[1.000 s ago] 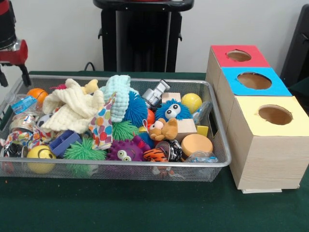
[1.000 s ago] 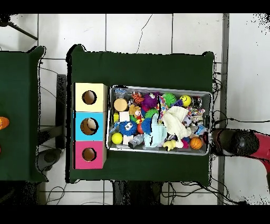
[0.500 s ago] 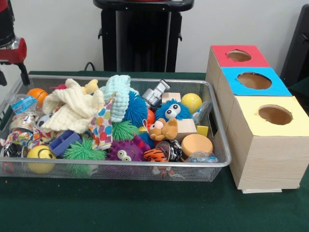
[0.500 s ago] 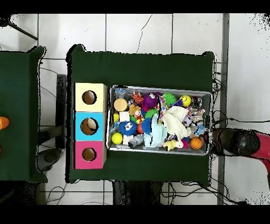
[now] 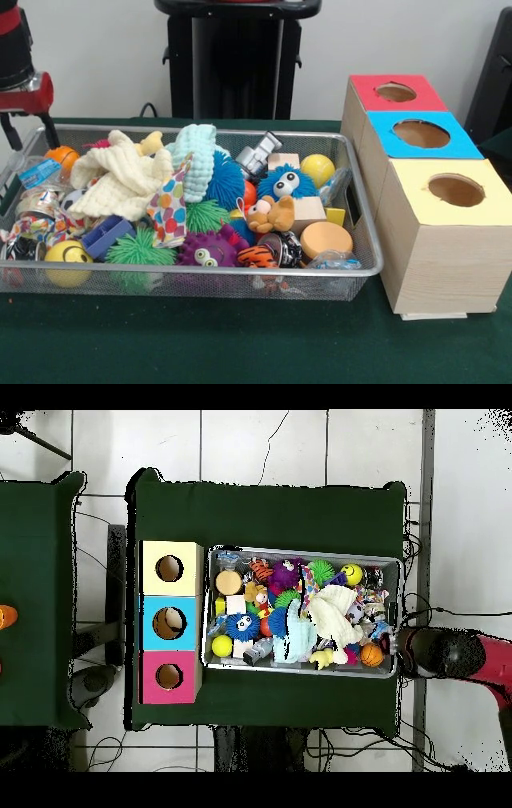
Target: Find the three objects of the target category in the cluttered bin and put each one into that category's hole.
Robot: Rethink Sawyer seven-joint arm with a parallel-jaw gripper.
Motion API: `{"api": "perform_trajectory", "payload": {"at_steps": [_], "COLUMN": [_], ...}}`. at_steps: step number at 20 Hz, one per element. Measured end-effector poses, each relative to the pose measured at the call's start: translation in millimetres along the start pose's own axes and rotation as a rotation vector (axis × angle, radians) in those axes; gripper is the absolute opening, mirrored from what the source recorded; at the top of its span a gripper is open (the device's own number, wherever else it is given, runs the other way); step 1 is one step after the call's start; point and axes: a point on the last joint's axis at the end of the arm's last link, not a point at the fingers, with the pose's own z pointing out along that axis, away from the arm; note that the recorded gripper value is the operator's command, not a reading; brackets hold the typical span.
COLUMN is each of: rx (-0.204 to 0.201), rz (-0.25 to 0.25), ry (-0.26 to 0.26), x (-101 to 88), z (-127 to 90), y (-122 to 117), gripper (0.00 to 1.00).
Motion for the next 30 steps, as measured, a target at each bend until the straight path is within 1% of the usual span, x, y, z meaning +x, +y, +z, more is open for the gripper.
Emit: {"api": "perform_trajectory", "payload": {"at_steps": [2,6,8,14,30], "rx": [-0.016,-0.025,-0.026,-0.028,-0.029], "rz": [-0.002,-0.001,0.009,0.015,0.014], "ry": [0.000,0.002,-0.005,-0.012,-0.011], "x": [0.2,-0.5,-4.9,-10.7,-10.5], "z": [9,17,20,24,25], "y": [4,5,0,-2,-2], "gripper": [1.00,1.00,1.00,1.00,1.00]}}
